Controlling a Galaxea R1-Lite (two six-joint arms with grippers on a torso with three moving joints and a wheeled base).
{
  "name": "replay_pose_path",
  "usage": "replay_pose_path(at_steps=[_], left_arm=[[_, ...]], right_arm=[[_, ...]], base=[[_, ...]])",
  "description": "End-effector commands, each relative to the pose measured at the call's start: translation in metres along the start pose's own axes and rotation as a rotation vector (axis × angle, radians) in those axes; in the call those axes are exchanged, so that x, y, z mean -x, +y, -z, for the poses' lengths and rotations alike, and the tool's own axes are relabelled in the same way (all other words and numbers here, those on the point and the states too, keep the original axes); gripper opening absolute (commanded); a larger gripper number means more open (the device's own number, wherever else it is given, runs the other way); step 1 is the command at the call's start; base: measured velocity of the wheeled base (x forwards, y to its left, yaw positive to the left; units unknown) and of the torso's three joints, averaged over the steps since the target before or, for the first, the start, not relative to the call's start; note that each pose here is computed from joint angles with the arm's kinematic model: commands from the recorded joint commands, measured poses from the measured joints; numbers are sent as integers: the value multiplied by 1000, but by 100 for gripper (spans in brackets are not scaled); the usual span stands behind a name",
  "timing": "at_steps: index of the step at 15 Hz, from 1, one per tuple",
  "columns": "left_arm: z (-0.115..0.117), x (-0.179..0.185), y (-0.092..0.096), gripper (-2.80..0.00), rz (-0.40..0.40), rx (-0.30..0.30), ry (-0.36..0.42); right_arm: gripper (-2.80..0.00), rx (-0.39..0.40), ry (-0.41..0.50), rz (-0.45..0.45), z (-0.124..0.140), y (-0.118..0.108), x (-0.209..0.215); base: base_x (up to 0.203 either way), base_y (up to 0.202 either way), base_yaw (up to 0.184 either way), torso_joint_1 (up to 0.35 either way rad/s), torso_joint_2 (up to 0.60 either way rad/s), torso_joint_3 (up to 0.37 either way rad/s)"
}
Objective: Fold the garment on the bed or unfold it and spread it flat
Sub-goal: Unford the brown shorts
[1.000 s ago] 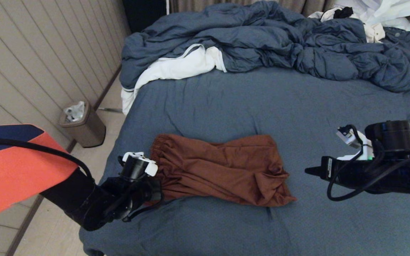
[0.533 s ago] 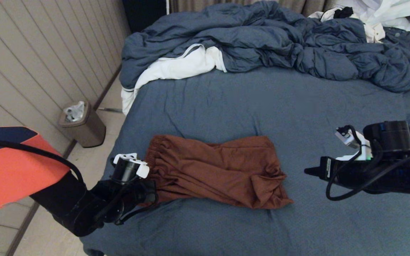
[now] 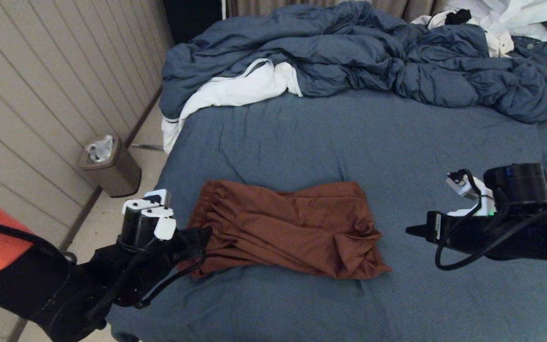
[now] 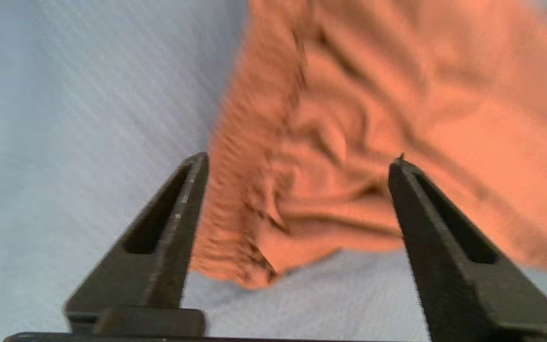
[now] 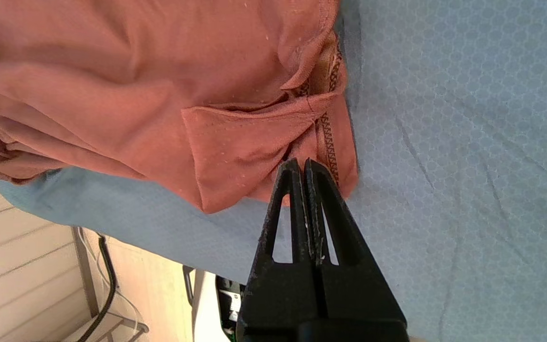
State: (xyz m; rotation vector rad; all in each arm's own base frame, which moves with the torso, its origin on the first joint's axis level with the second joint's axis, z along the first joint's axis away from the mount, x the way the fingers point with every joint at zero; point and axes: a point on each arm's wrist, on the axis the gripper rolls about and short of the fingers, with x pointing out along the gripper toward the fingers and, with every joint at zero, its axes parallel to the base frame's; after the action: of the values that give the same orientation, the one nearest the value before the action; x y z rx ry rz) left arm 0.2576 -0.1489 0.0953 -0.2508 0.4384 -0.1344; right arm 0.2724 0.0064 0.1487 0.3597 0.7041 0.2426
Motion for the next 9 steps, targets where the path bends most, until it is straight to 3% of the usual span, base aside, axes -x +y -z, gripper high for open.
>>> replay_pose_path(at_steps=[1,2,5,7,9], left_arm=[[-29,26,4,0,22,48,-100],[-34,33,6,-280,25,55,-114],[-44,47,10,-280,25,74,-136],[-43,46,10,-280,26,82,-131],[-31,37,13,-280,7,127,-86]], right_arm=[[-280,0,-2,-3,0,0,1],[-280,1,-7,-3,0,1,2],[-280,5,-16,-7,-1,2,6],[-280,5,-14,-6,0,2,5],[-280,2,-7,-6,0,1,3]], base=[[0,0,0,0,0,0],[0,0,0,0,0,0],[0,0,0,0,0,0],[0,0,0,0,0,0],[0,0,0,0,0,0]])
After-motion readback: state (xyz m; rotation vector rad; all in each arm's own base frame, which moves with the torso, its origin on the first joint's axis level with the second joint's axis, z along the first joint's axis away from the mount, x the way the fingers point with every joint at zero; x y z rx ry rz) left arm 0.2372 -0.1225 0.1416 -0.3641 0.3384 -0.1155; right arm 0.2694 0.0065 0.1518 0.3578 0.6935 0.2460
